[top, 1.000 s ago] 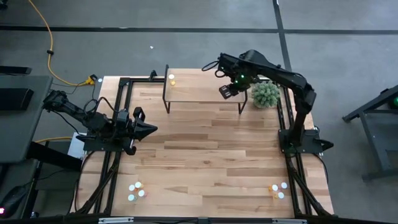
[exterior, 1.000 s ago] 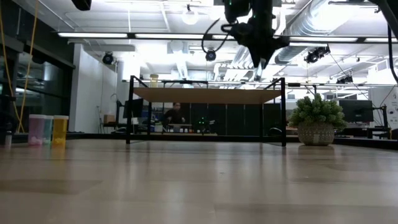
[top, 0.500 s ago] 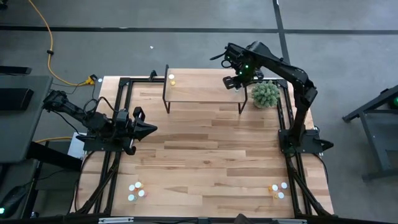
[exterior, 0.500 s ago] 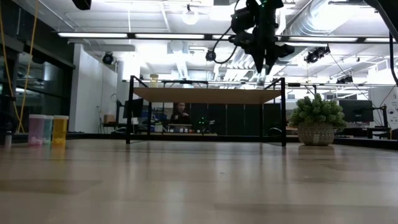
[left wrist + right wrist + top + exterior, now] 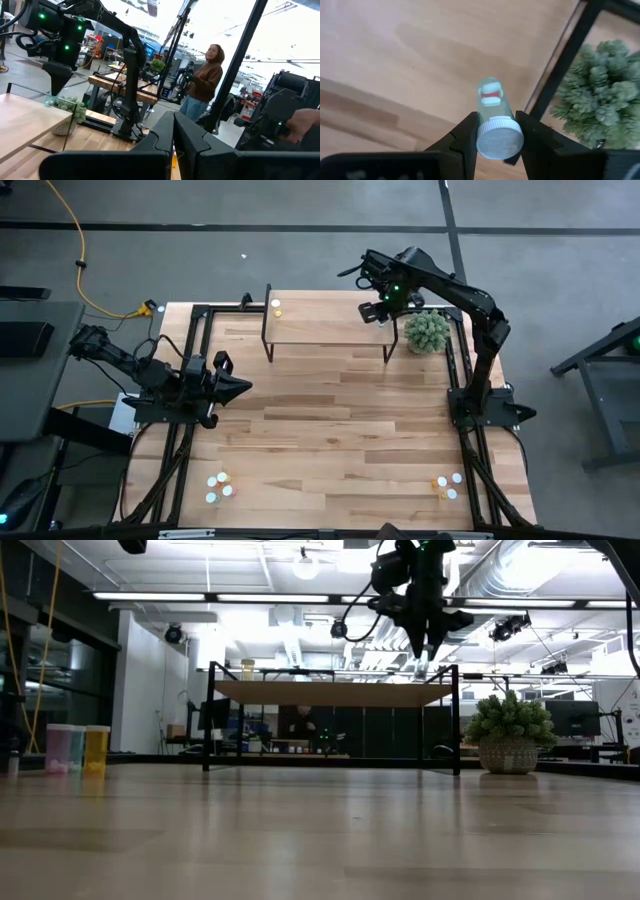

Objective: Pick and place medicine bottles onto shelf by color
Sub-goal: Put the bottom right blue pill bottle on the shelf

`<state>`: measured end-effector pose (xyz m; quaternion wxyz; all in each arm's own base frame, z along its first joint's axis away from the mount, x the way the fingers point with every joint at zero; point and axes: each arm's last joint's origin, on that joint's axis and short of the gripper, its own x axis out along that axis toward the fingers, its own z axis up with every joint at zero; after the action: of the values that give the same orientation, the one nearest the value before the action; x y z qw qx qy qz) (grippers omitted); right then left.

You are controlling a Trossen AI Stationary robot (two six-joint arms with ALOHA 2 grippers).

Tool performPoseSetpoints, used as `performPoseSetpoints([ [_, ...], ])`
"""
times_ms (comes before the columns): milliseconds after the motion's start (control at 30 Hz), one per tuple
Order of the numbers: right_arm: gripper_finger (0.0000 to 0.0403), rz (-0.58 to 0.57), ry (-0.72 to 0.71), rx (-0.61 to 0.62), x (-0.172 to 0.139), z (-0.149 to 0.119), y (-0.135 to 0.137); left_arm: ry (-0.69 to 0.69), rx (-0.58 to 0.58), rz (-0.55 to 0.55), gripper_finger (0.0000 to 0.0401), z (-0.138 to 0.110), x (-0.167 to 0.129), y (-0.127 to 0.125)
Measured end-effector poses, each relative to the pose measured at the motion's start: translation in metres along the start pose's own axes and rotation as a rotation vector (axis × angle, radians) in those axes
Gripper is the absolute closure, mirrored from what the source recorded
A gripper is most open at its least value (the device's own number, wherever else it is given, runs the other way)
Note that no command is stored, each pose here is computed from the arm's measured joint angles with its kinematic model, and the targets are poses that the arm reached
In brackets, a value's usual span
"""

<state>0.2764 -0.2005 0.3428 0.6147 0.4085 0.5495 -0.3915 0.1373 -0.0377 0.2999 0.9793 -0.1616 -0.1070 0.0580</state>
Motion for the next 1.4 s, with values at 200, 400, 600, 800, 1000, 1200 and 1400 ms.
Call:
performPoseSetpoints([
  [200,0.0294,-0.007,-0.004,0.001,0.000,0.000,0.000,0.001,0.000,0.000,0.0400,0.000,0.000,0.000],
  [400,0.0294,-0.007,-0.005,0.001,0.000,0.000,0.000,0.001,-0.002,0.000,0.0401,0.000,0.000,0.000],
  [600,0.0294,-0.028,-0.019,0.011,0.000,0.001,-0.001,0.001,-0.002,0.000,0.0401,0.000,0.000,0.000],
  [800,0.0294,-0.038,-0.026,0.031,0.000,0.002,-0.003,0.002,-0.025,-0.001,0.0401,0.000,0.000,0.000],
  [1000,0.0271,-0.038,-0.008,0.032,0.005,0.004,-0.001,0.002,-0.026,-0.002,0.0401,0.000,0.000,0.000],
  [1200,0.0233,-0.045,0.005,0.024,0.010,0.007,0.001,0.003,-0.028,-0.006,0.0401,0.000,0.000,0.000],
  [1400,0.0220,-0.046,0.005,0.015,0.010,0.007,0.001,0.003,-0.026,-0.006,0.0401,0.000,0.000,0.000],
])
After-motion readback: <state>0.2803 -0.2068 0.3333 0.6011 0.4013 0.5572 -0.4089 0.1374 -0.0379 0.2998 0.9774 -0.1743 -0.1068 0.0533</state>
